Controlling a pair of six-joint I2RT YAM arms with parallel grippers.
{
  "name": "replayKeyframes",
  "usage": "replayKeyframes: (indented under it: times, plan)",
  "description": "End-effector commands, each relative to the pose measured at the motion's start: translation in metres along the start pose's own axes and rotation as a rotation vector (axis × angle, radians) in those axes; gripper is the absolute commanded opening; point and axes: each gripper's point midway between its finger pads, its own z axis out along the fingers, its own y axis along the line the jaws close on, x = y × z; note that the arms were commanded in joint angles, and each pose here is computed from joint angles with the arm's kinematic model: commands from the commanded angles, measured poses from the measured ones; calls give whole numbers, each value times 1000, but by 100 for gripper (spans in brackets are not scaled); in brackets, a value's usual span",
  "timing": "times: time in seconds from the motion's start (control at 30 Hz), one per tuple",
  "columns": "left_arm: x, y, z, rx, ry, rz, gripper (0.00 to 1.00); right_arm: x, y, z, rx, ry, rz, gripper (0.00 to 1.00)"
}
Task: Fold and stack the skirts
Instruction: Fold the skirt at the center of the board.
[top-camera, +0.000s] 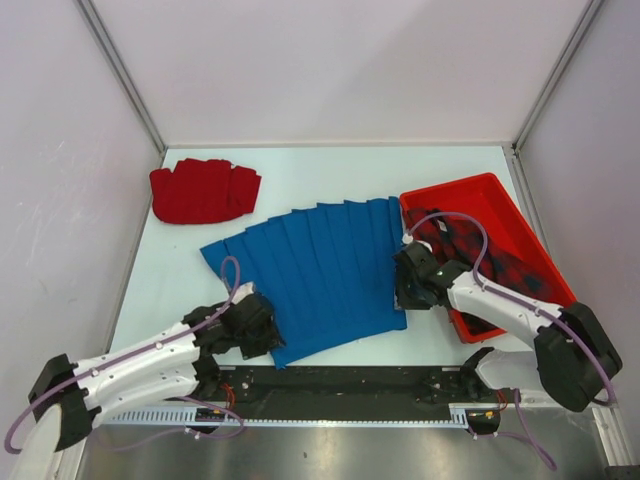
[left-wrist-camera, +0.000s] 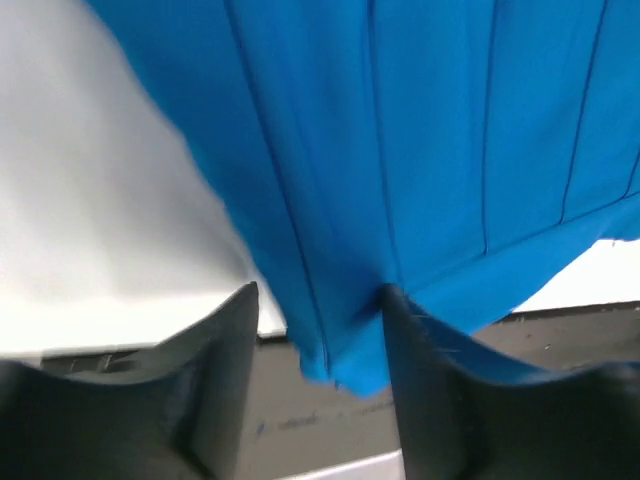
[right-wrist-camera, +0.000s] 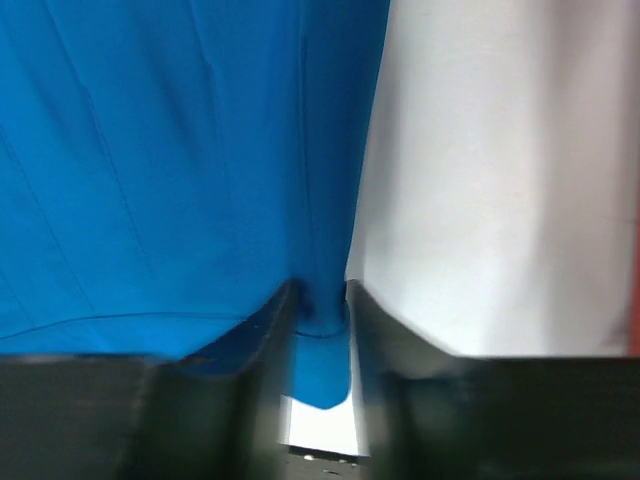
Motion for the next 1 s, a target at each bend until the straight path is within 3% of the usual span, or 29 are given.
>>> replayKeyframes:
  times: [0.0, 0.1, 0.17, 0.3, 0.37, 0.43, 0.6, 0.87, 0.97]
  plan:
    - [-16, 16, -28, -133, -95, -12, 72, -13, 8, -18, -42, -102, -96, 51]
    - [-43, 5, -46, -127, -214, -10, 99, -23, 42, -40, -192, -186, -168, 64]
    - [-63, -1, -59, -128, -298, -14, 100, -27, 66, -61, -301, -260, -254, 99]
    - [-115, 7, -76, -202, -477, -72, 100, -37, 124, -106, -506, -465, -376, 100]
    - [-137, 24, -74, -248, -532, -125, 100, -32, 150, -112, -579, -489, -440, 100]
    - [-162, 14, -68, -170, -583, -170, 100, -16, 185, -120, -670, -493, -515, 100]
    - [-195, 38, -42, -182, -519, -276, 100, 30, 262, -99, -653, -418, -716, 99]
    - [-228, 64, -1, -265, -438, -320, 97, 85, 316, -52, -651, -240, -814, 88]
    - [-229, 70, 15, -256, -372, -324, 78, 100, 323, -41, -649, -211, -860, 84]
